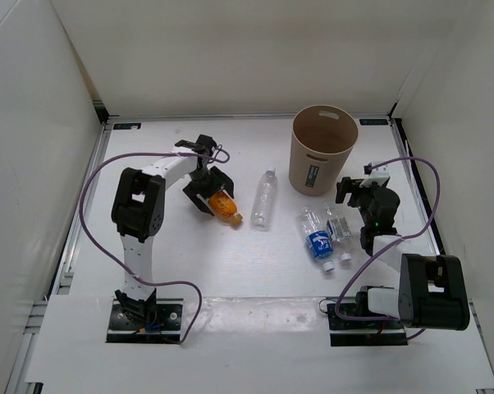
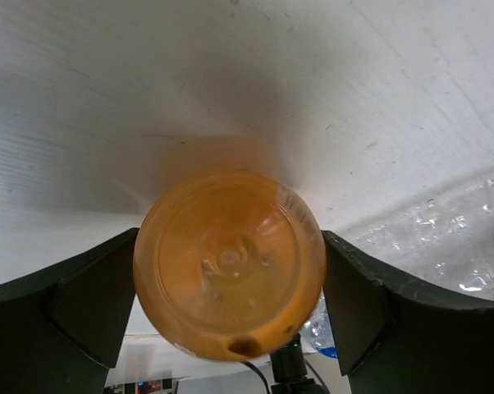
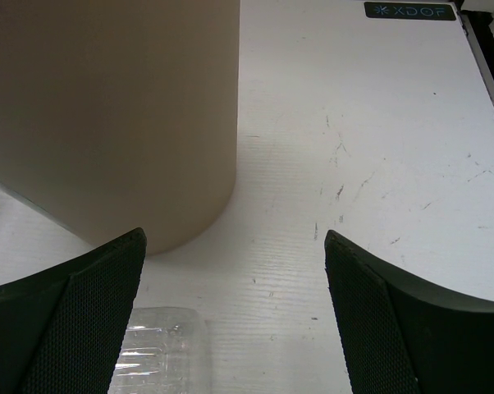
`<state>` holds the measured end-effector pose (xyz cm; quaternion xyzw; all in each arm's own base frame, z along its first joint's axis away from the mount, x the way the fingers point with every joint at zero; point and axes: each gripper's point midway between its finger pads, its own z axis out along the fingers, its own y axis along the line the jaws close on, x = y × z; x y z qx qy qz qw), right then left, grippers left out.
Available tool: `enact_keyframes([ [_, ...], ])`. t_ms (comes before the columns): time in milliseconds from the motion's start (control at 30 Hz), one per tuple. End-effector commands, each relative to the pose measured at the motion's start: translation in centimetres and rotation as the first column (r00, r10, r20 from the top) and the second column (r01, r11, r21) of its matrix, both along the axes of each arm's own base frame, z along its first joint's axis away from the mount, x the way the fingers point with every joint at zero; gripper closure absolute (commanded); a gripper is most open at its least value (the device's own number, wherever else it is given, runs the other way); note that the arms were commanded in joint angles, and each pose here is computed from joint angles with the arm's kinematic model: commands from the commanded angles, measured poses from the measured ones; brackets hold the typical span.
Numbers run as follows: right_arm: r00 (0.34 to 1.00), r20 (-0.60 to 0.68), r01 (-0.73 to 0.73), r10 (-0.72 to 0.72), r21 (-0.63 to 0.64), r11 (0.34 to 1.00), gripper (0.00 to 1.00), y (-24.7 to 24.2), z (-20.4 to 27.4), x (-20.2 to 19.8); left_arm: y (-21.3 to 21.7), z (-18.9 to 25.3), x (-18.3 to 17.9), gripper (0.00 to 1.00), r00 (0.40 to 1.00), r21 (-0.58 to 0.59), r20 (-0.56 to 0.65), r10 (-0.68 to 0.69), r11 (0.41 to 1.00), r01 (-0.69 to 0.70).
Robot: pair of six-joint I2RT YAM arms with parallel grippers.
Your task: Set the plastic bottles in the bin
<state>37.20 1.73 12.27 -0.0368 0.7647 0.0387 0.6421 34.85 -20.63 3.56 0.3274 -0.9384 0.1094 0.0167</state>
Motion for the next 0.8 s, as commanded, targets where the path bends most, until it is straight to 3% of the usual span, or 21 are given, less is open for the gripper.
enact_keyframes([
  [0,0.999,0.048,0.018,-0.018,-0.003,1.0,0.1,-0.3,1.8,0.9,-1.4,1.2,0.4,0.06,0.999,-0.044,0.028,-0.016,0.999,0.017],
  [300,0.999,0.048,0.015,-0.015,-0.003,1.0,0.1,-0.2,1.8,0.9,-1.4,2.4,1.6,0.38,0.997,-0.049,0.076,-0.025,0.998,0.029],
  [367,0.999,0.046,0.017,-0.017,-0.003,1.0,0.1,-0.2,1.7,0.8,-1.1,3.3,2.4,0.4,0.995,-0.043,0.098,-0.011,0.999,0.015],
  [467,0.999,0.045,0.021,-0.021,-0.003,1.0,0.1,-0.4,1.7,0.8,-0.5,6.3,5.0,0.46,0.983,-0.055,0.18,0.03,0.998,-0.021],
  [567,0.999,0.045,0.017,-0.017,-0.003,1.0,0.1,-0.2,1.7,0.8,-0.2,11.8,9.4,0.47,0.933,-0.12,0.347,0.095,0.991,-0.056],
  [667,0.999,0.045,0.02,-0.02,-0.004,1.0,0.1,-0.3,1.7,0.9,-1.1,19.6,14.0,0.5,0.806,-0.206,0.575,0.137,0.978,-0.019],
  [767,0.999,0.049,0.02,-0.02,-0.003,1.0,0.1,-0.3,1.9,0.9,-2.6,28.9,17.3,0.5,0.6,-0.29,0.778,0.188,0.954,0.077],
])
